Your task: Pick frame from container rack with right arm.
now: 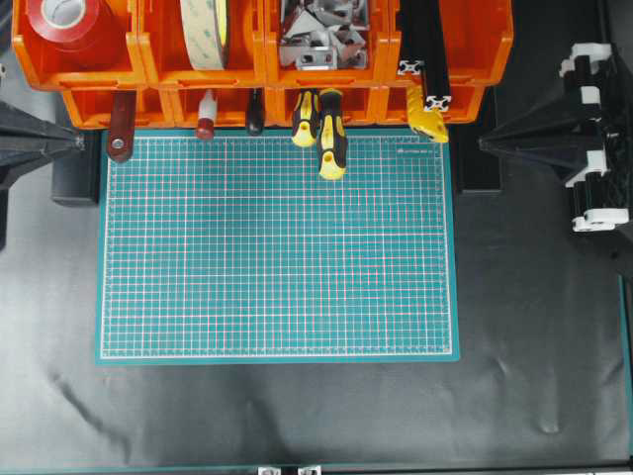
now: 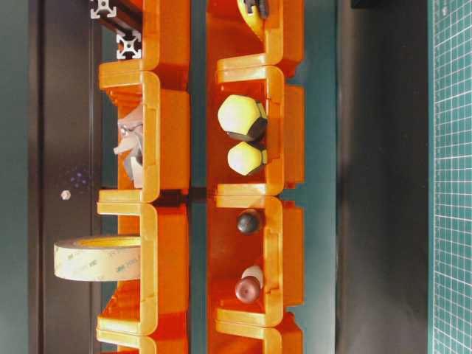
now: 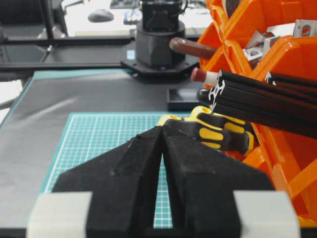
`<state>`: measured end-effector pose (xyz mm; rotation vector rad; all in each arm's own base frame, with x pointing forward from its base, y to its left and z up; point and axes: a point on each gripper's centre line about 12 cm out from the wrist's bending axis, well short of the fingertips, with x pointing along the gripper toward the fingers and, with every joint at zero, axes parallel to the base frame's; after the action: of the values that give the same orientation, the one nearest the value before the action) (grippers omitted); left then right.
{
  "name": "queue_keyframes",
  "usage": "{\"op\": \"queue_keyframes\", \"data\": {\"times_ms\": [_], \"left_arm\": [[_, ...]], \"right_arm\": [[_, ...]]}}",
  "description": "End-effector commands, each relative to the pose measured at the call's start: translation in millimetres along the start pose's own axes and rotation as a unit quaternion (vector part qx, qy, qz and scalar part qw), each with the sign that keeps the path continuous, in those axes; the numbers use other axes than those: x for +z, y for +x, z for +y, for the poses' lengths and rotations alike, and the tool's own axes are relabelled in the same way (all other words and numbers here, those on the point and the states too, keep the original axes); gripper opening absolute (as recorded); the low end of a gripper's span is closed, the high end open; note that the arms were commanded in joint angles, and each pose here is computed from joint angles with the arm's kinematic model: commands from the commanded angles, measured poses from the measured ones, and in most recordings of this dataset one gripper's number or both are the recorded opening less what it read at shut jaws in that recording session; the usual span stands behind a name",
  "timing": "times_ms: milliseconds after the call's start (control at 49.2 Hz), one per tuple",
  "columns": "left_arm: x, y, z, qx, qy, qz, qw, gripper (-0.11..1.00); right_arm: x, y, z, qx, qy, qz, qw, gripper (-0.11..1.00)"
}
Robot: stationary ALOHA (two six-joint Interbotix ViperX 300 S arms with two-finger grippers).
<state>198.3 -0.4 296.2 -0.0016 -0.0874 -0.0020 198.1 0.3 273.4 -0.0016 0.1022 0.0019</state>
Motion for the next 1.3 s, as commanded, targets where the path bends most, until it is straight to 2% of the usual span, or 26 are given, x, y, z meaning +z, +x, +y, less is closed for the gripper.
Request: {"op": "queue_keyframes", "data": {"times_ms": [0, 61, 122, 244, 447, 528, 630, 732, 833, 894, 1077, 1138, 1219, 1280], "left_arm": [[4, 2, -2, -0.008, 0.016, -0.004, 0.9998, 0.06], [11, 1, -2, -0.007, 0.016, -0.012, 0.9998, 0.05], [19, 1, -2, -0.007, 0.017, -0.020, 0.9996, 0.00], [30, -2, -2, -0.006, 0.017, -0.011, 0.9998, 0.00], [32, -8, -1, -0.004, 0.017, 0.031, 0.9994, 0.00], [32, -10, -1, -0.004, 0.016, 0.035, 0.9992, 0.00], [31, -10, -1, -0.002, 0.011, 0.038, 0.9992, 0.00], [30, -10, 1, 0.003, 0.004, 0.041, 0.9991, 0.00], [27, -9, 2, 0.005, 0.002, 0.047, 0.9989, 0.00], [26, -8, 2, 0.005, 0.002, 0.049, 0.9988, 0.00], [26, -8, 1, 0.003, 0.001, 0.050, 0.9988, 0.00], [26, -8, 1, 0.002, 0.000, 0.048, 0.9988, 0.00], [26, -8, -1, -0.002, 0.000, 0.048, 0.9988, 0.00], [26, -8, -2, -0.004, 0.000, 0.048, 0.9988, 0.00]], "right_arm": [[5, 1, -1, -0.002, 0.009, -0.007, 0.9999, 0.02], [8, 0, 0, -0.001, 0.012, -0.005, 0.9999, 0.07], [14, -1, 1, 0.001, 0.023, 0.007, 0.9997, 0.01], [31, -6, 4, 0.010, 0.044, 0.045, 0.9980, 0.00], [71, -12, 16, 0.036, 0.036, 0.122, 0.9912, 0.00], [85, -11, 22, 0.046, 0.033, 0.154, 0.9864, 0.00], [107, -5, 29, 0.054, 0.048, 0.194, 0.9783, 0.00], [119, 3, 30, 0.044, 0.051, 0.240, 0.9686, 0.00], [127, 12, 32, 0.033, 0.020, 0.292, 0.9557, 0.00], [128, 18, 33, 0.020, -0.010, 0.329, 0.9440, 0.00], [128, 28, 39, -0.035, -0.131, 0.403, 0.9053, 0.00], [127, 29, 42, -0.060, -0.169, 0.410, 0.8944, 0.00], [124, 31, 46, -0.110, -0.209, 0.408, 0.8819, 0.00], [120, 33, 49, -0.162, -0.244, 0.398, 0.8692, 0.00]]}}
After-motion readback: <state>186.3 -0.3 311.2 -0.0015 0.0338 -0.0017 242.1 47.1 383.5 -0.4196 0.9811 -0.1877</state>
